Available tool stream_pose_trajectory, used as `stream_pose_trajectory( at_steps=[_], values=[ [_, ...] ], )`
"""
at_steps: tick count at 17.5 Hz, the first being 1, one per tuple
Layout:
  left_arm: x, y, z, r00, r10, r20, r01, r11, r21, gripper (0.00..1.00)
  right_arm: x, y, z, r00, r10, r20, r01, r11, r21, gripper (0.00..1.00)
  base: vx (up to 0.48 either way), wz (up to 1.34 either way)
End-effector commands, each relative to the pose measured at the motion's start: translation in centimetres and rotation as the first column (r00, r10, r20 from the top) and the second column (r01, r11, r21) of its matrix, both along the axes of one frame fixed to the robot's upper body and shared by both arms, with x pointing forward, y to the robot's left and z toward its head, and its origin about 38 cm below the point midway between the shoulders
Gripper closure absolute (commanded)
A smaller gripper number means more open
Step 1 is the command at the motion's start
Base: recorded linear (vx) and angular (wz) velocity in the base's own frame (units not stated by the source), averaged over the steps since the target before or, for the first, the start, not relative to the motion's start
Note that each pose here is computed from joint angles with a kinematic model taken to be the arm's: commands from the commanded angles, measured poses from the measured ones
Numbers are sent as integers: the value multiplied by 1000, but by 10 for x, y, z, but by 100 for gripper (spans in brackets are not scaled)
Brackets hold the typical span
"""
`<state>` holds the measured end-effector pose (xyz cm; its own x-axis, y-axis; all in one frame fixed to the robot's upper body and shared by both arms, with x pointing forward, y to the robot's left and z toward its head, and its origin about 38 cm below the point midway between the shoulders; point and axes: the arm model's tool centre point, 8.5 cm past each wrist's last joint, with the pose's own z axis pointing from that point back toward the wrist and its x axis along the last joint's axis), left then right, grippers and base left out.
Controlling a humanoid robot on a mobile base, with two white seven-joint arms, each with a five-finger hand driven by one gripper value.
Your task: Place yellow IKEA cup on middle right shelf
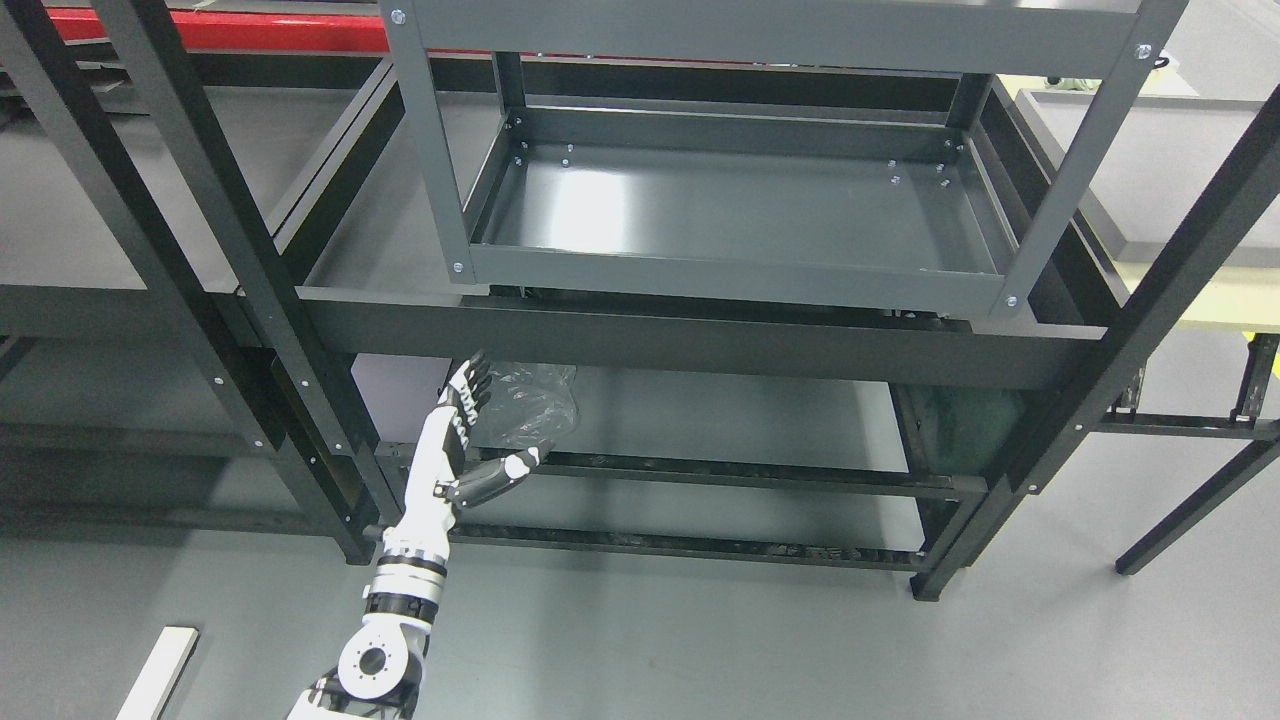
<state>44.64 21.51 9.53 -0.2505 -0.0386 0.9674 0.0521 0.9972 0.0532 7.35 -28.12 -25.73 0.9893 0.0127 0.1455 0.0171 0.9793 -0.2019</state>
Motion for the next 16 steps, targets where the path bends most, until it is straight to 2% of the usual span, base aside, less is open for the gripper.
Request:
stream_pose_trajectory(
  at_steps=[1, 9, 16],
  values=[
    [-12, 40, 33, 994, 103, 23, -101, 992, -80, 1, -9, -10, 0, 1000, -8, -14, 8, 1000, -11, 1, 13, 0],
    [-16, 33, 72, 994, 85, 68, -78, 993, -93, 1, -9, -10, 0, 1000, -8, -14, 8, 1000, -11, 1, 0, 0],
    [-18, 32, 74, 994, 84, 70, -77, 993, -93, 1, -9, -10, 0, 1000, -8, -14, 8, 1000, -11, 1, 0, 0]
  ],
)
